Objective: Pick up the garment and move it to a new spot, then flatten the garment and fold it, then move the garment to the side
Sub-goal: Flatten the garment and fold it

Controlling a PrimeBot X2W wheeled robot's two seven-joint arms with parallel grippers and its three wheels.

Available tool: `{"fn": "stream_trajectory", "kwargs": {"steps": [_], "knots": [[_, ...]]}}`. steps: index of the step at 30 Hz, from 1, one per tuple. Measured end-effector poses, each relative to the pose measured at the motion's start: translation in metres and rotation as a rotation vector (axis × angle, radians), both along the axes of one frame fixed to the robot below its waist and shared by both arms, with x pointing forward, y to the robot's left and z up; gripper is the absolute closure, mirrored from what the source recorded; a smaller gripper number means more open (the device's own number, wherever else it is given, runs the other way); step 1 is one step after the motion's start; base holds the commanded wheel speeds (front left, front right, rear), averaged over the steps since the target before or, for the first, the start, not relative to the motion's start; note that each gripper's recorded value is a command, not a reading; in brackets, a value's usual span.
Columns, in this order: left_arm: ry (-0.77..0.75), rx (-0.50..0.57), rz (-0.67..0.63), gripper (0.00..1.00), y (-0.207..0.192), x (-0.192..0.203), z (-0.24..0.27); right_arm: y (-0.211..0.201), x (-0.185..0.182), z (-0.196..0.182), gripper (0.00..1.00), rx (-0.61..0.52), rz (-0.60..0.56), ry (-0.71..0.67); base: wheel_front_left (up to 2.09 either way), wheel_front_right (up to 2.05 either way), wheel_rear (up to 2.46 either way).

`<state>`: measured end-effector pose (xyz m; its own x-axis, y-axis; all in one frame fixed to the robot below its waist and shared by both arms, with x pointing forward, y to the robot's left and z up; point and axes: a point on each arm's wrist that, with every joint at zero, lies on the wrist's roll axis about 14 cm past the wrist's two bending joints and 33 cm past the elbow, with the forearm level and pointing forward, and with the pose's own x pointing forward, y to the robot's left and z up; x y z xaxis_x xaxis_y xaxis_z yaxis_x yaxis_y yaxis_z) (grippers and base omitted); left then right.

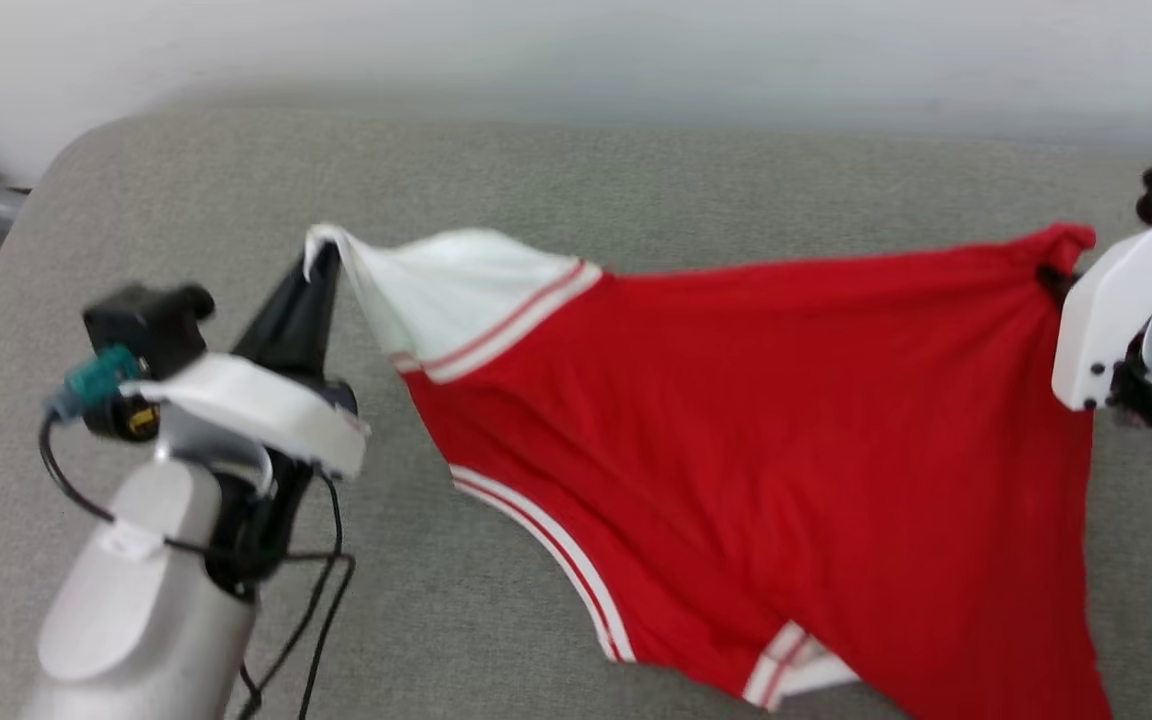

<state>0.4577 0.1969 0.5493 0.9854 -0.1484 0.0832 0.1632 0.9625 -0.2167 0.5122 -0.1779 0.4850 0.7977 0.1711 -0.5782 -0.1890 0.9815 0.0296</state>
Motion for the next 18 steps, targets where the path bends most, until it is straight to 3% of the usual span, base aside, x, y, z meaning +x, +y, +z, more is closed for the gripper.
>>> {"fn": "stream_trajectory", "kwargs": {"steps": [6,10,18], "knots": [[-0.097,0.004,-0.020,1.00,-0.007,0.042,0.055,-0.014,0.024,0.069,1.00,-0.009,-0.057,-0.262,0.00,0.00,0.00],[-0.167,0.077,-0.019,1.00,-0.005,0.072,0.095,-0.016,0.044,0.120,1.00,-0.025,-0.066,-0.448,0.00,0.00,0.00],[-0.335,0.139,0.036,1.00,0.008,0.117,0.179,-0.023,0.079,0.197,1.00,-0.057,-0.089,-0.691,0.00,0.00,0.00]]}}
